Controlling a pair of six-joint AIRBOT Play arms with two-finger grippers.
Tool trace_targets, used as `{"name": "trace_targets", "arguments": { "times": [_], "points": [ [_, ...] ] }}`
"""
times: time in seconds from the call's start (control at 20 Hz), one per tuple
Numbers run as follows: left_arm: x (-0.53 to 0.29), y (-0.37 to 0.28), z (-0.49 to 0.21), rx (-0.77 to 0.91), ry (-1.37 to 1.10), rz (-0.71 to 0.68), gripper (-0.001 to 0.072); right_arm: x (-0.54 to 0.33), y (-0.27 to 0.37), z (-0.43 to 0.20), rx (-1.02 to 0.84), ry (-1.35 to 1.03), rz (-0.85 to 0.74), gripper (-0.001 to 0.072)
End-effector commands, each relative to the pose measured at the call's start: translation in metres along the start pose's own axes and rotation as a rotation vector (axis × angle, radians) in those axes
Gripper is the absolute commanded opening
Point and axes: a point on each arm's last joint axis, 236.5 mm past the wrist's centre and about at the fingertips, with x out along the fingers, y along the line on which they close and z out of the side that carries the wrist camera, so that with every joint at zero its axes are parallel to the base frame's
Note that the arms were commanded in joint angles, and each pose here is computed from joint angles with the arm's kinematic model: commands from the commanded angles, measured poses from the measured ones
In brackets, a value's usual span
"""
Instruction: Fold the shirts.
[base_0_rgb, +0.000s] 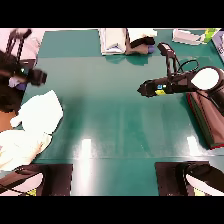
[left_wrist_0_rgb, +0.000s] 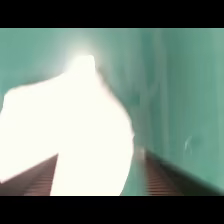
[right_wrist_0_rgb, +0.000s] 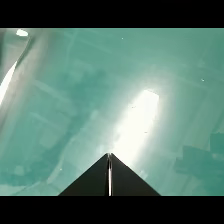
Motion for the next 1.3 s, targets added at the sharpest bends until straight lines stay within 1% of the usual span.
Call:
{"name": "trace_targets", "arguments": {
  "times": [0.0,0.15,0.25,0.3,0.35,0.4,0.45,0.5,0.55,0.65,0.7,0.85,1.0,1.1,1.2,1.25],
  "points": [
    [0.061,0.043,-0.067,-0.122,0.18,0.041,0.0644,0.0,0.0,0.0,-0.001,-0.001,0.001,0.0019],
    [0.111,0.051,-0.094,-0.152,0.194,0.05,0.0644,0.0,0.0,0.0,0.0,0.0,0.001,0.0019],
    [0.124,0.051,-0.104,-0.151,0.204,0.058,0.0643,0.0,0.0,0.001,0.0,-0.002,0.001,0.0019],
    [0.124,0.052,-0.104,-0.153,0.205,0.062,0.0581,0.0,0.0,0.002,0.0,-0.006,0.001,0.0019],
    [0.122,0.053,-0.103,-0.154,0.2,0.067,0.0396,0.0,0.0,0.002,0.0,-0.009,0.001,0.0019],
    [0.12,0.054,-0.102,-0.153,0.192,0.069,0.0286,0.0,0.0,0.003,-0.001,-0.013,0.0,0.0019],
    [0.117,0.054,-0.1,-0.153,0.18,0.071,0.022,0.0,0.0,0.005,-0.001,-0.02,0.0,0.0019],
    [0.112,0.054,-0.098,-0.153,0.162,0.074,0.0105,0.0,0.0,0.007,-0.001,-0.03,0.001,0.0019],
    [0.106,0.055,-0.092,-0.153,0.134,0.078,0.0032,-0.002,0.001,0.01,-0.003,-0.044,0.002,0.0019],
    [0.069,0.06,-0.063,-0.153,0.012,0.094,0.0031,-0.016,0.01,0.027,-0.019,-0.11,0.012,0.0019],
    [0.039,0.06,-0.042,-0.124,-0.079,0.105,0.003,-0.031,0.017,0.041,-0.035,-0.154,0.021,0.0019],
    [-0.086,0.03,0.024,0.022,-0.398,0.102,0.0029,-0.083,0.039,0.084,-0.078,-0.302,0.044,0.0019],
    [-0.19,-0.035,0.05,0.189,-0.603,0.0,0.0029,-0.139,0.053,0.118,-0.108,-0.448,0.047,0.0019],
    [-0.239,-0.078,0.057,0.286,-0.734,-0.089,0.0029,-0.173,0.055,0.133,-0.118,-0.532,0.036,0.0019],
    [-0.265,-0.115,0.056,0.392,-0.809,-0.163,0.0028,-0.2,0.052,0.143,-0.118,-0.596,0.015,0.0019],
    [-0.267,-0.132,0.055,0.436,-0.809,-0.195,0.0028,-0.211,0.049,0.145,-0.116,-0.619,0.002,0.0019]
  ]
}}
